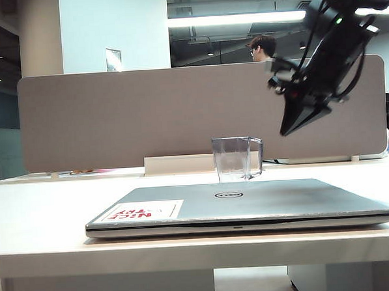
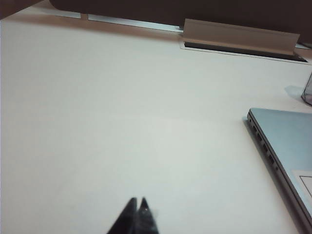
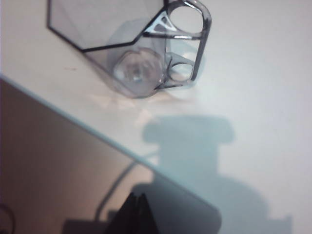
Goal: Pick up the water cup and place it on the side of the laptop away from you.
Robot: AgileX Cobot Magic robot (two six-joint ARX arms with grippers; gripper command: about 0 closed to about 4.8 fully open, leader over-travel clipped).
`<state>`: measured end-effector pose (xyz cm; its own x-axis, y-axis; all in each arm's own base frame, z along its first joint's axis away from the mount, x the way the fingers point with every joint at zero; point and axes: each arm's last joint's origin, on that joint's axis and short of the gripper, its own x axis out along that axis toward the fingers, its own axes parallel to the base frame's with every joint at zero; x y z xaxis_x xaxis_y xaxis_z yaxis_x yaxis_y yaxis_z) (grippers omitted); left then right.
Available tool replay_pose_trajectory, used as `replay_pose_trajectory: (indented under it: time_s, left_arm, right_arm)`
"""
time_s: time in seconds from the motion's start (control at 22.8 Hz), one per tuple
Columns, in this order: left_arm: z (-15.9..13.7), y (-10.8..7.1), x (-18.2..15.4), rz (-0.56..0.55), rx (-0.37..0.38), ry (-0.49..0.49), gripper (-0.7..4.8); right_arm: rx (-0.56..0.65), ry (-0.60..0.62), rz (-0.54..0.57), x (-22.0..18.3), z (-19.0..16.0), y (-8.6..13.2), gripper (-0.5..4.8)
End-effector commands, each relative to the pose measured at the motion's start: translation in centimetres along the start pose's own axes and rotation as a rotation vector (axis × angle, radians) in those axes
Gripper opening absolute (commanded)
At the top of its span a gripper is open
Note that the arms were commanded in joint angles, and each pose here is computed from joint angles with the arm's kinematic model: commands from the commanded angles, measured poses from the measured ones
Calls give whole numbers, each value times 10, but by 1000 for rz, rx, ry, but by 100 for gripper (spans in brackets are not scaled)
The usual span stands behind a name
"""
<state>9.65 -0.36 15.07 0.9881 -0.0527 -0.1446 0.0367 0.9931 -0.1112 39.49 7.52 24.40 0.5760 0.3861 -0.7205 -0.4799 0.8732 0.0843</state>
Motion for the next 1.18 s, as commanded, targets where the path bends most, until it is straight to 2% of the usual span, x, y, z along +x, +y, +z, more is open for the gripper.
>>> replay_pose_trajectory:
  time_s: [0.04,0.44,0.53,0.74,0.96,1.05,1.18]
  left_arm:
    - [1,0,0,0,-3,-3,-6]
    - [-1,0,0,2,-3,14,-6]
    - [-1,0,0,2,-3,14,-6]
    - [-1,0,0,2,-3,14,-6]
    - [-1,0,0,2,-3,14,-6]
    - [-1,0,0,2,-3,14,-6]
    - [-1,0,0,2,-3,14,-6]
  right_arm:
    - [52,-85,-25,-30,-12,3,-9]
    - [74,-311,-100,-113,-93,33,-9]
    - [119,-342,-136,-127,-109,41,-9]
    - [170,-445,-158,-143,-137,53,-9]
    - [186,-496,-207,-152,-169,62,-9]
    - [252,-541,-287,-157,-185,65,-8]
    - [250,-601,-333,-161,-205,71,-9]
